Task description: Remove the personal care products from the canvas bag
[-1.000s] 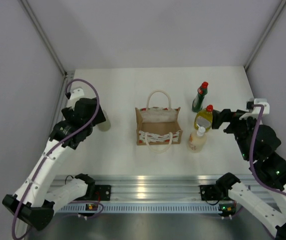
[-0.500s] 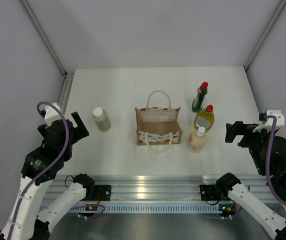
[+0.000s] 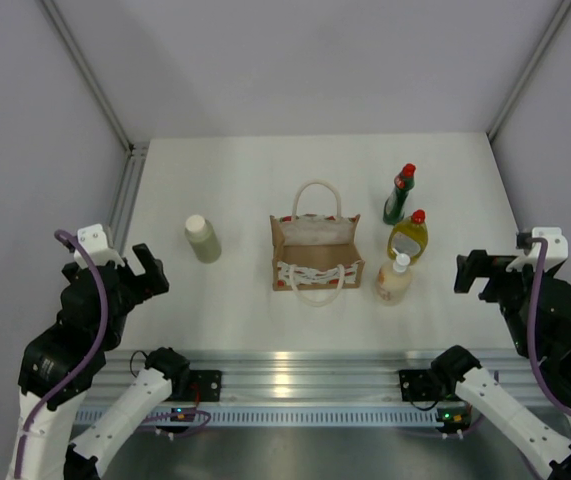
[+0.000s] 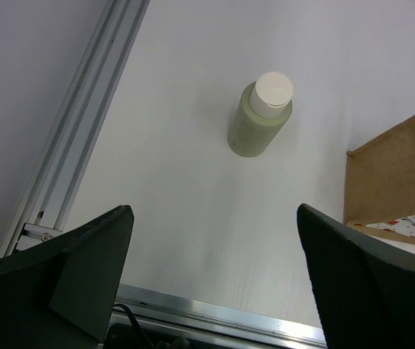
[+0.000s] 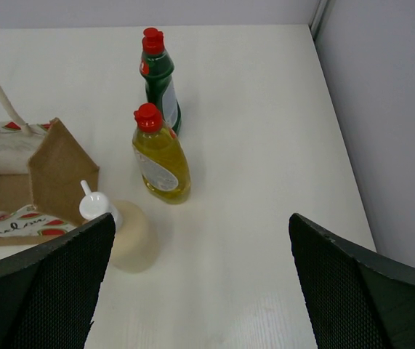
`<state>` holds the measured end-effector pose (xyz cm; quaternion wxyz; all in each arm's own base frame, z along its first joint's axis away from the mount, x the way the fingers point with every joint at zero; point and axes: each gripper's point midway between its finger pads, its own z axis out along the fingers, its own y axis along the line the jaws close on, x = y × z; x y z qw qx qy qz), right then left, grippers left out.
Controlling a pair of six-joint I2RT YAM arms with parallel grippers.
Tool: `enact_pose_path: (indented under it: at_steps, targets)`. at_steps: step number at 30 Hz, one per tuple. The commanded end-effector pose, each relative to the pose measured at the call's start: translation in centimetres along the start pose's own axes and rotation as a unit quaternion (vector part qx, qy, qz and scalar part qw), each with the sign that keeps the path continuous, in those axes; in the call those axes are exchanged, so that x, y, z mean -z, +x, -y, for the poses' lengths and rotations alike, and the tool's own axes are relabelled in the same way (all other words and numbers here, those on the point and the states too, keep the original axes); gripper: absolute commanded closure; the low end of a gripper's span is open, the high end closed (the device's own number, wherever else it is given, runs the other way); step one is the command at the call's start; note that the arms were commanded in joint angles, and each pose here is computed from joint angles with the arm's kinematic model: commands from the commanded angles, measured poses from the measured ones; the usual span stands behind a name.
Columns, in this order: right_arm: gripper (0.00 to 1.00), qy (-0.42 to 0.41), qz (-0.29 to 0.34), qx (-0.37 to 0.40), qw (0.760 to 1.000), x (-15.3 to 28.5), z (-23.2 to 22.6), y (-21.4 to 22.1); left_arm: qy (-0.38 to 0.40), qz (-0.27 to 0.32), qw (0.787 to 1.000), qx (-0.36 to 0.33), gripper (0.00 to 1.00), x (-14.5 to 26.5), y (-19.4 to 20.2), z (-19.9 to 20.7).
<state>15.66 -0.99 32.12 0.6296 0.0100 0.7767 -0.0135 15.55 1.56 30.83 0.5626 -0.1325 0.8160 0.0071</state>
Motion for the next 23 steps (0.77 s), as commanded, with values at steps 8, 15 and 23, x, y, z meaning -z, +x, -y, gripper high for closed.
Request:
enact_pose_path:
  at_steps: [8,15,23]
  targets:
    - [0.01,0.017,0.003,0.006,1.0,0.68,1.13,0.16,0.008,-0.003,1.0,-0.008,0.02,0.06,-0.11,0.29]
    - [0.0,0.014,0.002,0.007,1.0,0.68,1.01,0.18,0.011,-0.003,1.0,-0.003,0.02,0.13,-0.09,0.36]
    - [0.01,0.012,0.001,0.0,1.0,0.66,0.89,0.27,0.019,-0.006,1.0,-0.005,0.02,0.16,0.03,0.64]
